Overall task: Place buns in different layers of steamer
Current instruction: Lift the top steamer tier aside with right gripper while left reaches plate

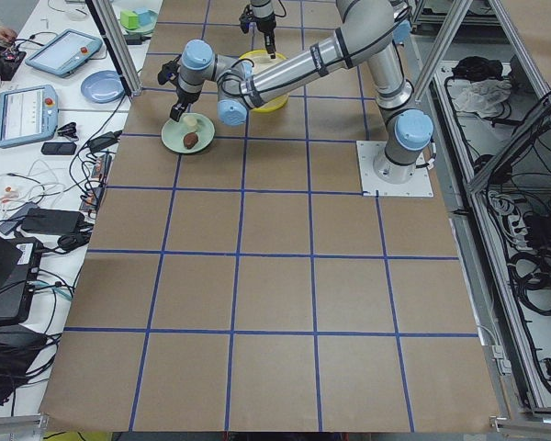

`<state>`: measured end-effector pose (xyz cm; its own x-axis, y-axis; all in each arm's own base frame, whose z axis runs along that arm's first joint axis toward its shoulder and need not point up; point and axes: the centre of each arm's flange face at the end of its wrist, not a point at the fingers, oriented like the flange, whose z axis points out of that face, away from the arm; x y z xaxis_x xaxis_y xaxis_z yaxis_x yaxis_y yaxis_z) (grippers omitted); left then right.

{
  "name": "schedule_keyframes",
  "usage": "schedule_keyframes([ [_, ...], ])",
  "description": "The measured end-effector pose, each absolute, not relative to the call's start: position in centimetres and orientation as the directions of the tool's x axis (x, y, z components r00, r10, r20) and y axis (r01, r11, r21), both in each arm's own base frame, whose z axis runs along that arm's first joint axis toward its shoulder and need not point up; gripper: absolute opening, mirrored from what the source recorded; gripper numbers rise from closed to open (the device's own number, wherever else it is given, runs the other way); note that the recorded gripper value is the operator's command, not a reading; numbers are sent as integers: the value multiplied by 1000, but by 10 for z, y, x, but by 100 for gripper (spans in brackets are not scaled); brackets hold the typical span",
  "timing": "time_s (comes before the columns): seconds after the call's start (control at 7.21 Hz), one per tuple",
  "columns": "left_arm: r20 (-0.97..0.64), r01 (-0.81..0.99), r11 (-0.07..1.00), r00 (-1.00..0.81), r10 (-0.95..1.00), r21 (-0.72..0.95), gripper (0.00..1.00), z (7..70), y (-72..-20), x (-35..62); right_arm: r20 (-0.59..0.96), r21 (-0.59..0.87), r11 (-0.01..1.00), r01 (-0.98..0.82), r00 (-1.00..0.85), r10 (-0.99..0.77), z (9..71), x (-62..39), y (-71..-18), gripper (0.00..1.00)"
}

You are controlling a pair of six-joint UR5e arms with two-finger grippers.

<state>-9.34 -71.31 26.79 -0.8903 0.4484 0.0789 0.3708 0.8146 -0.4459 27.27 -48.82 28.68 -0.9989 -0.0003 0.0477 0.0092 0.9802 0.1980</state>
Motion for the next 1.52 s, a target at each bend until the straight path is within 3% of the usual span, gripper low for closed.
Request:
schedule_keyframes([
  [0.14,102,371,810,-881,461,-455,99,250,-722,-96,48,200,980,8,-999,-1,286,273,-488,0],
  [0.28,135,367,810,-872,471,-458,68,232,-729,-98,49,201,980,8,-999,-2,286,273,-488,0],
  [0.69,196,359,816,-853,484,-453,72,200,-735,-104,39,188,982,-19,-999,-27,292,270,-493,0],
  [1.11,213,360,827,-850,482,-433,66,187,-732,-106,22,187,982,-27,-999,-32,328,231,-516,0],
  [1.25,218,360,830,-849,481,-426,19,185,-731,-107,13,202,978,-56,-998,-60,347,200,-523,0],
  [1.39,225,361,835,-849,479,-416,0,184,-731,-107,15,218,972,-88,-995,-94,364,161,-526,0],
  [1.52,233,363,840,-847,477,-404,0,182,-729,-107,32,228,966,-117,-991,-128,378,118,-526,0],
])
